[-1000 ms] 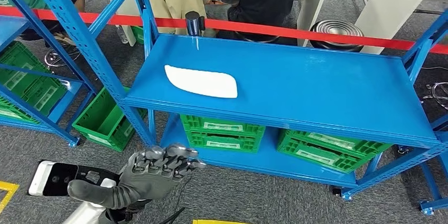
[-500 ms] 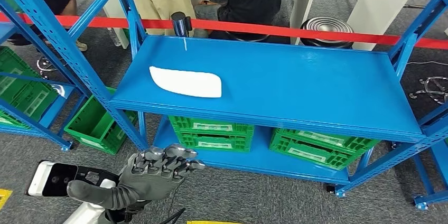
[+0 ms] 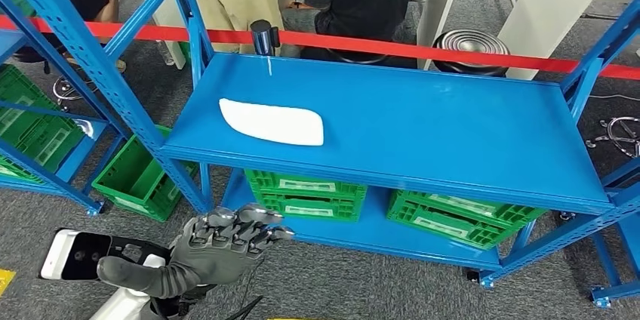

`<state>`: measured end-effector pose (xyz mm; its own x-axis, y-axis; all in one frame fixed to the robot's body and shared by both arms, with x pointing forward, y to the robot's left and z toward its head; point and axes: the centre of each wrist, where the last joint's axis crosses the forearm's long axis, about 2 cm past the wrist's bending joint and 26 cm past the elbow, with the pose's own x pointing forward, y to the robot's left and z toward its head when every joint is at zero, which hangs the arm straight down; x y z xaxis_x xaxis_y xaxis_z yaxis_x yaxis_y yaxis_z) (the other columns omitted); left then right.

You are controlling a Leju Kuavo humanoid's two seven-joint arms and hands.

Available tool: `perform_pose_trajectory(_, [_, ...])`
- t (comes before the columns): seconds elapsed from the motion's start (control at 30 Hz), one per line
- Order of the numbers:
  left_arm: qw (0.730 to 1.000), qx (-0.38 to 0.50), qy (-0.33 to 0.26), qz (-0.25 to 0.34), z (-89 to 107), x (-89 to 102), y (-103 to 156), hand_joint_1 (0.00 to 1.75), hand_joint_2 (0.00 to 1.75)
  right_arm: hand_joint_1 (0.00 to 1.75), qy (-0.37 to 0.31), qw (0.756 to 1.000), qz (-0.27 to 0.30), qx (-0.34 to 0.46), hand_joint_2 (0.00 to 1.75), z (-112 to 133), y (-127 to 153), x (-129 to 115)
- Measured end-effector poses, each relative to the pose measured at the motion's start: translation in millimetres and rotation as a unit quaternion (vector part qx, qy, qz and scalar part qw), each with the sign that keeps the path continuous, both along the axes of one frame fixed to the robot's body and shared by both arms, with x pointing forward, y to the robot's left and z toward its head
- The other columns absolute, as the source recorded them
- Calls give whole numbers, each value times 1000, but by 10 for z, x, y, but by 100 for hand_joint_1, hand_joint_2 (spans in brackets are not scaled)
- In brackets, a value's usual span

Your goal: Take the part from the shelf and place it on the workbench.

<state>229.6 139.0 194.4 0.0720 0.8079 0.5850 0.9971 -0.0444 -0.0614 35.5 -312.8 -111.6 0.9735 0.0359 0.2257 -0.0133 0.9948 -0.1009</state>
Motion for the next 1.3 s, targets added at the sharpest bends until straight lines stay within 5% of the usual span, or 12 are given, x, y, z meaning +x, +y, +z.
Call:
perform_pose_trajectory(0.63, [1000, -16, 6, -1, 26, 19, 20, 0, 0, 0, 5, 1000, 1, 7, 0, -9, 51, -88])
perform_pose_trajectory(0.93, [1000, -17, 5, 3, -14, -34, 32, 0, 0, 0, 7, 1000, 2, -20, 0, 5, -155, -89])
perform_pose_trajectory(1.07, [1000, -13, 6, 14, -28, -40, 60, 0, 175, 0, 3, 1000, 8, -23, 0, 20, -172, -19])
perform_pose_trajectory(1.3, [1000, -8, 2, 25, -26, -45, 92, 0, 175, 0, -3, 1000, 17, -20, 0, 32, -175, 21])
